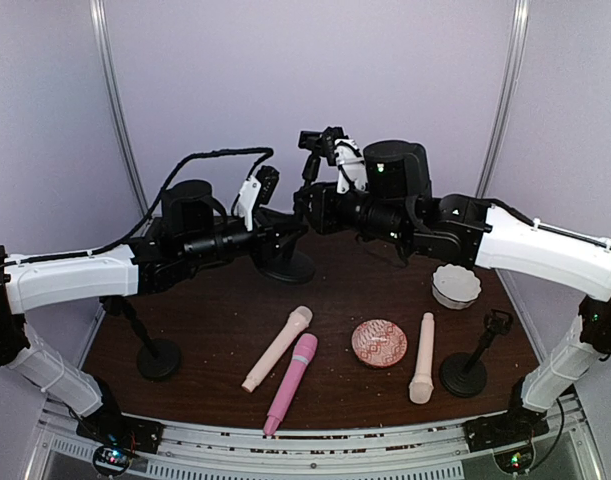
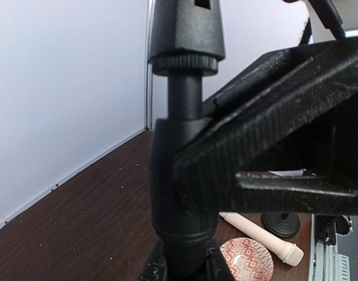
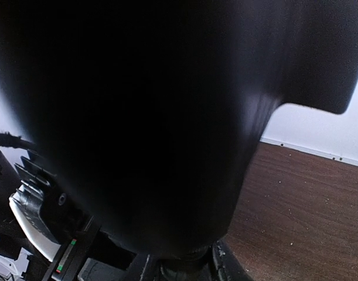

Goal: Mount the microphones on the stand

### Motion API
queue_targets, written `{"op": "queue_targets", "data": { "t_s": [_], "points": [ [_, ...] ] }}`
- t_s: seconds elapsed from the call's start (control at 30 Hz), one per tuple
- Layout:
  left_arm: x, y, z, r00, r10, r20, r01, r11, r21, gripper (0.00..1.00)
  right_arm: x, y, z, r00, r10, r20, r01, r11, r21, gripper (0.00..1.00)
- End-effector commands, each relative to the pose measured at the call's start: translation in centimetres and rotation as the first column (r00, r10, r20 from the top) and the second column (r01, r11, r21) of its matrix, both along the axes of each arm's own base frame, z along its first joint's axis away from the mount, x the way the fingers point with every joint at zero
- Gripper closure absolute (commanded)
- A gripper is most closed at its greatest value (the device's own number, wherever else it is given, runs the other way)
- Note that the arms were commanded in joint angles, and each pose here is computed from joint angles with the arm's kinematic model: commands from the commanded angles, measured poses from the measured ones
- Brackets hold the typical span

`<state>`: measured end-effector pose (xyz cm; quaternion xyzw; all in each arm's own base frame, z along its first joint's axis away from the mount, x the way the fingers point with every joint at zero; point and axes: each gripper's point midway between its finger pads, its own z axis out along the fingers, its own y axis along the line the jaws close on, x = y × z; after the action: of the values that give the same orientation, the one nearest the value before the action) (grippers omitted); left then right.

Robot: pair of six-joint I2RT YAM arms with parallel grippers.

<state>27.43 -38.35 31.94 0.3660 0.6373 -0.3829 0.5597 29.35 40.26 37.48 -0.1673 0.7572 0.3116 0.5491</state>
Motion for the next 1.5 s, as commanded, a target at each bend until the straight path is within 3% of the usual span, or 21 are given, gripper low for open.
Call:
{"op": "queue_targets", "data": {
  "t_s": [0.0,0.23,0.27,0.33,0.4,0.7,0.9,1.03,1.37,1.4,1.47],
  "points": [
    [-1.5,0.0,5.4,0.989,-0.058,0.135,0.076,0.989,-0.127,1.0,0.5,0.7,-1.0,0.999,0.039,-0.011,-0.039,0.999,0.008,0.76],
    [-1.5,-0.4,5.0,0.989,-0.079,0.122,0.092,0.99,-0.104,1.0,0.4,0.5,-0.9,0.998,0.069,0.009,-0.069,0.998,-0.004,0.99],
    [-1.4,-0.5,4.8,0.99,-0.078,0.115,0.088,0.992,-0.088,0.9,0.3,0.4,-0.7,0.996,0.082,0.026,-0.081,0.997,-0.02,1.0],
    [-1.0,-0.7,4.6,0.993,-0.069,0.096,0.076,0.995,-0.067,0.71,0.2,-0.3,0.1,0.993,0.092,0.071,-0.089,0.995,-0.046,1.0],
    [-1.0,-0.9,4.4,0.993,-0.073,0.087,0.079,0.995,-0.06,0.62,0.1,-1.3,1.1,0.989,0.098,0.107,-0.095,0.995,-0.031,1.0],
    [-0.7,-2.1,2.7,0.993,-0.113,0.034,0.114,0.993,-0.027,0.45,-1.1,-2.0,4.0,0.977,0.134,0.164,-0.141,0.989,0.037,1.0],
    [-0.4,-2.4,1.9,0.995,-0.095,0.027,0.095,0.995,-0.004,0.41,-1.8,-1.7,5.5,0.97,0.165,0.176,-0.184,0.978,0.095,1.0],
    [-0.3,-2.2,1.9,0.996,-0.085,0.033,0.085,0.996,-0.002,0.46,-2.0,-1.2,5.6,0.969,0.186,0.166,-0.205,0.973,0.107,1.0],
    [-0.6,-2.4,1.9,0.993,-0.107,0.049,0.107,0.994,0.005,0.89,-3.1,-0.7,6.6,0.949,0.24,0.203,-0.268,0.956,0.123,1.0],
    [-0.7,-2.4,2.0,0.992,-0.112,0.055,0.111,0.994,0.005,0.98,-3.5,-0.6,7.0,0.941,0.26,0.215,-0.29,0.949,0.126,1.0],
    [-1.2,-2.4,2.1,0.989,-0.133,0.069,0.134,0.991,-0.004,1.0,-5.2,0.1,7.7,0.894,0.37,0.254,-0.408,0.905,0.116,1.0]
  ]
}}
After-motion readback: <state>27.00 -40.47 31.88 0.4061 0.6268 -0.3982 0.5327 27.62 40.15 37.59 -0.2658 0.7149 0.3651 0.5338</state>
